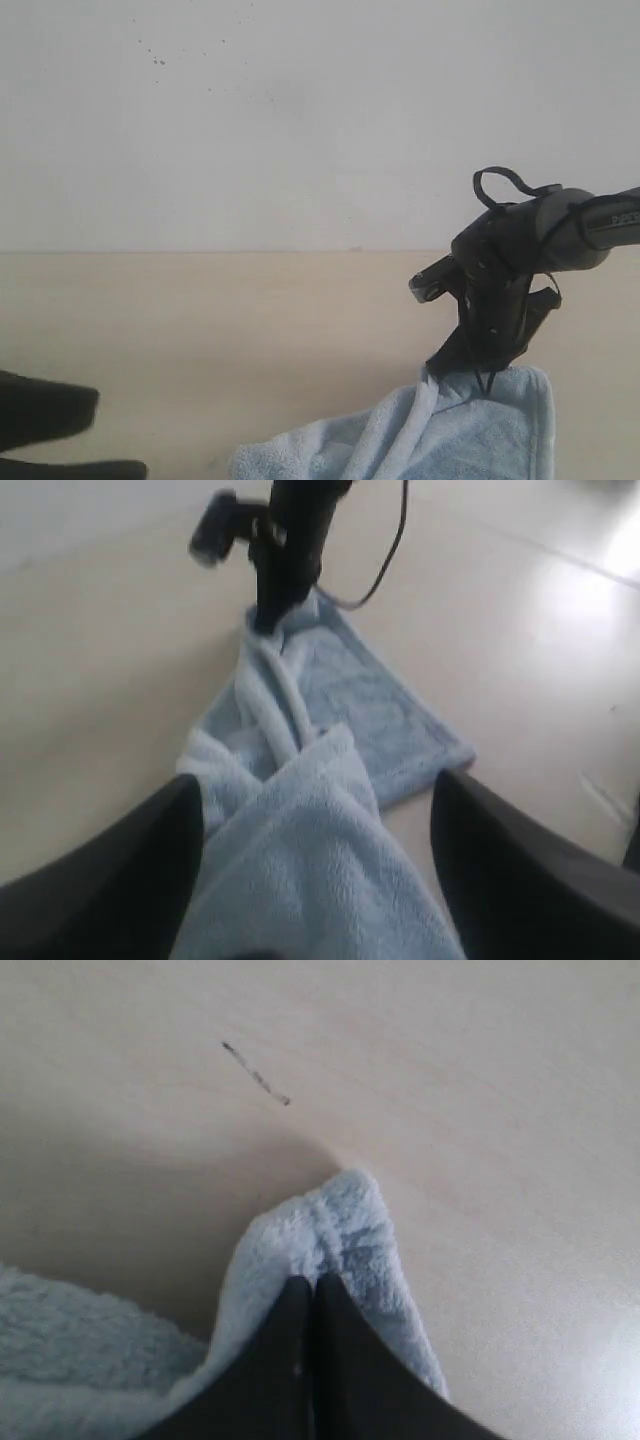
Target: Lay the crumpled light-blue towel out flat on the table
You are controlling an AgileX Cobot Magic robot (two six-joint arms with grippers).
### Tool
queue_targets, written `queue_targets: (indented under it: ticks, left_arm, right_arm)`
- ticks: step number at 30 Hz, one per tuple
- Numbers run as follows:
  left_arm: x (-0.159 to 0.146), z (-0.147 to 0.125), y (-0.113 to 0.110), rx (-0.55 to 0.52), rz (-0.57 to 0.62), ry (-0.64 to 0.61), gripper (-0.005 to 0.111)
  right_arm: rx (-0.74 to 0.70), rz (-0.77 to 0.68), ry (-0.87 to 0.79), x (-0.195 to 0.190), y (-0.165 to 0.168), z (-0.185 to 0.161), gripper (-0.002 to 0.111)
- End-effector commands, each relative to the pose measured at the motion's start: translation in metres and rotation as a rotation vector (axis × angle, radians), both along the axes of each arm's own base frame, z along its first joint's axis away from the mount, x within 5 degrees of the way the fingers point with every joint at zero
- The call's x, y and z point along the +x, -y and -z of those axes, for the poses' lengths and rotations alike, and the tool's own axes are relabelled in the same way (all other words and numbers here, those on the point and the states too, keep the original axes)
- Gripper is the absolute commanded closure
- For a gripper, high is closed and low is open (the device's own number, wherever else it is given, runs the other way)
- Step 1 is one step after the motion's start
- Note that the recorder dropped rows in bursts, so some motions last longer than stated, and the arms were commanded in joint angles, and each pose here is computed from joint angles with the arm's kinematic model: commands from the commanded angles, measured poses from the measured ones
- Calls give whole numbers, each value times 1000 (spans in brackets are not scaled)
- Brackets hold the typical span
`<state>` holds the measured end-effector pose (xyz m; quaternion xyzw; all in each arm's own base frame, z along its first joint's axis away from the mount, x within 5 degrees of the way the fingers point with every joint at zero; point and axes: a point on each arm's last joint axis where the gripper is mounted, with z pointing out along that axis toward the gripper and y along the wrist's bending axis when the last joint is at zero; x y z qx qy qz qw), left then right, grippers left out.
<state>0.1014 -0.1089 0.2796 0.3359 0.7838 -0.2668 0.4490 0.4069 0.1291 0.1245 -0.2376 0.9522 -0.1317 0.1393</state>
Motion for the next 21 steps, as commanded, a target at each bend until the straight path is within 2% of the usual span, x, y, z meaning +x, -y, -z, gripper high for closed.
queue_targets:
  ticks: [1, 2, 3, 9, 18, 21]
  left_arm:
    - [35, 43, 22, 82, -99, -182, 45]
    - [49, 58, 28, 91, -174, -212, 45]
    - [56, 65, 30, 110, -199, -218, 46]
    - [77, 113, 45, 263, -219, -353, 46]
    - [88, 149, 47, 362, -268, -395, 46]
    - [90, 157, 47, 384, -277, -403, 54]
  right_arm:
    - [25, -1, 26, -3, -2, -17, 108]
    - [33, -4, 18, -3, -3, -18, 108]
    - [38, -5, 15, -4, -3, -18, 108]
    - [50, -22, 18, -4, -4, -19, 108]
    - [61, -28, 30, -2, -6, -20, 108]
    - [60, -30, 29, -2, -6, -20, 108]
